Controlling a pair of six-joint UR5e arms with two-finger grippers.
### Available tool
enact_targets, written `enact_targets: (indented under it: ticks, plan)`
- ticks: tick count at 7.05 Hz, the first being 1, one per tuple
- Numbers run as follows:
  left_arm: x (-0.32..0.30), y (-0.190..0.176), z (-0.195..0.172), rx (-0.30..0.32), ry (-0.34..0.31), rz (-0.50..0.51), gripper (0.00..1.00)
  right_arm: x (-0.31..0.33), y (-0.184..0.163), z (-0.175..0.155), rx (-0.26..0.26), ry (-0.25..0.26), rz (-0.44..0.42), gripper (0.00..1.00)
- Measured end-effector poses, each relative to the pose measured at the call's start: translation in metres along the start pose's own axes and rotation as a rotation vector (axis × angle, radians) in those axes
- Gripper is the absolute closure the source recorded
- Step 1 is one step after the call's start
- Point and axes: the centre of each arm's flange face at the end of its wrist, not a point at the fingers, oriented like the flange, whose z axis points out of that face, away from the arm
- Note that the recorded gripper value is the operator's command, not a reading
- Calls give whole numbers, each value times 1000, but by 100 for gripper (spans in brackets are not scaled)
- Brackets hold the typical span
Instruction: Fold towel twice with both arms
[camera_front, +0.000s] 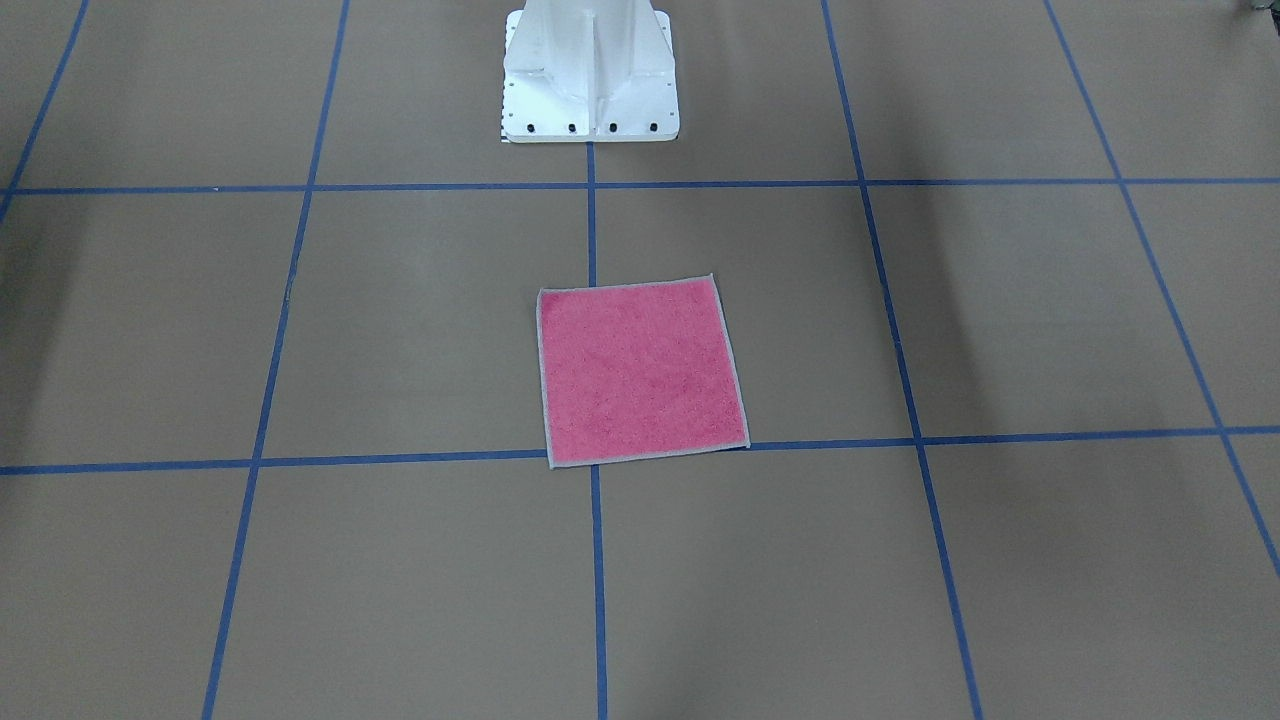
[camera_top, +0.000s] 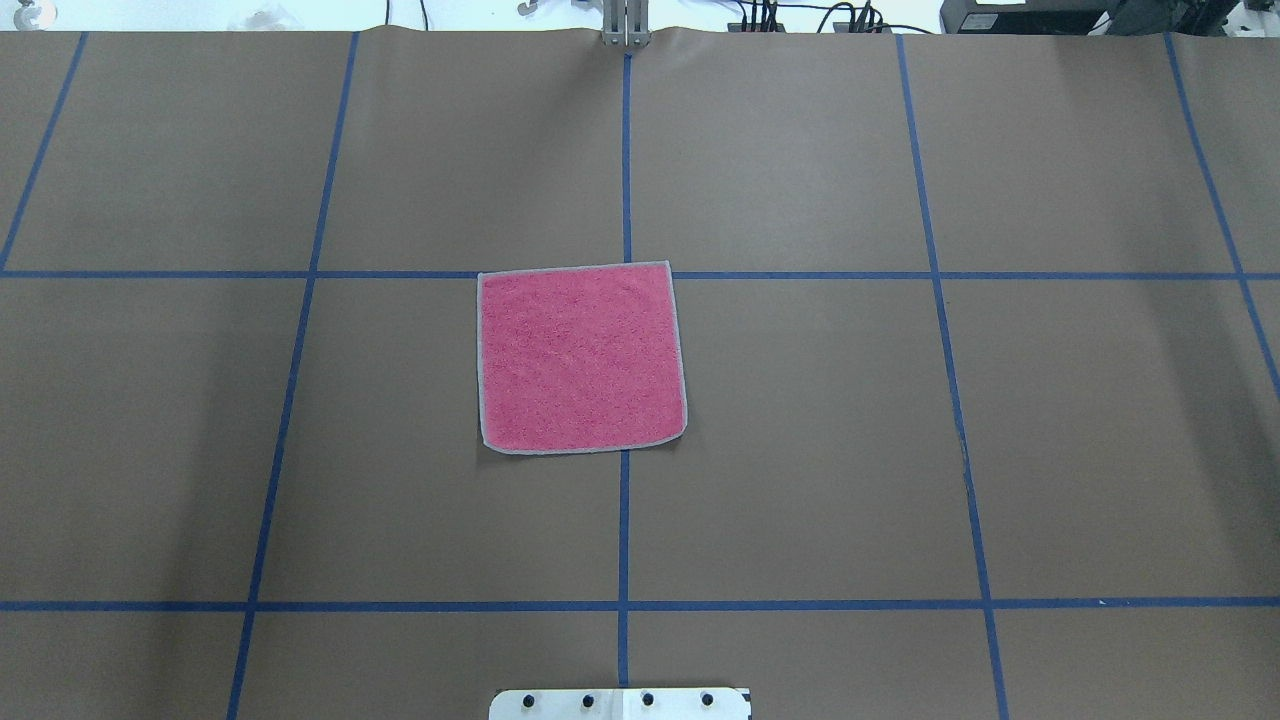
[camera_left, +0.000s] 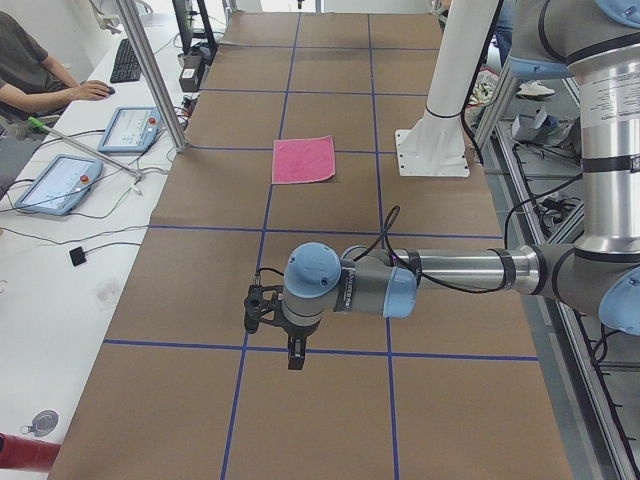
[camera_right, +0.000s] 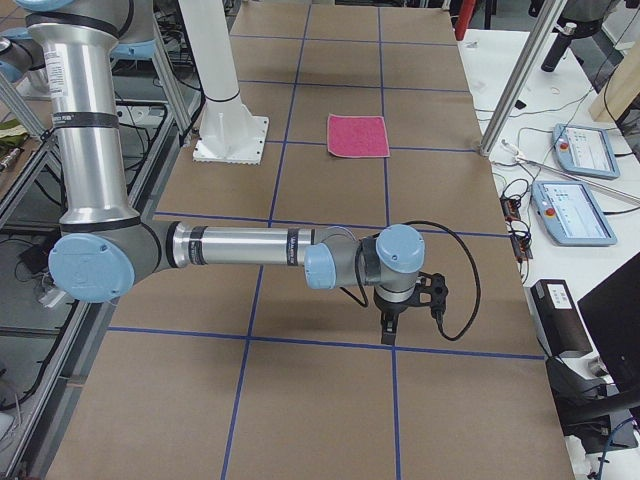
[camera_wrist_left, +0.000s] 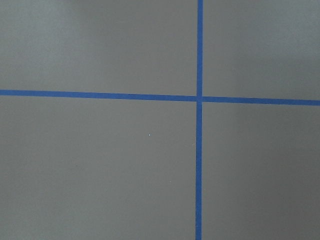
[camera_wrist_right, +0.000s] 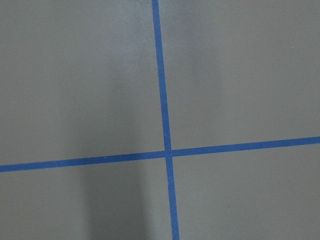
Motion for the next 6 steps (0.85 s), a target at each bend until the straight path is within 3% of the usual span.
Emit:
enact_targets:
  ticks: [6]
  plan:
    - [-4, 21, 7, 24, 12, 26, 0, -2, 10, 6, -7, -3, -20, 0]
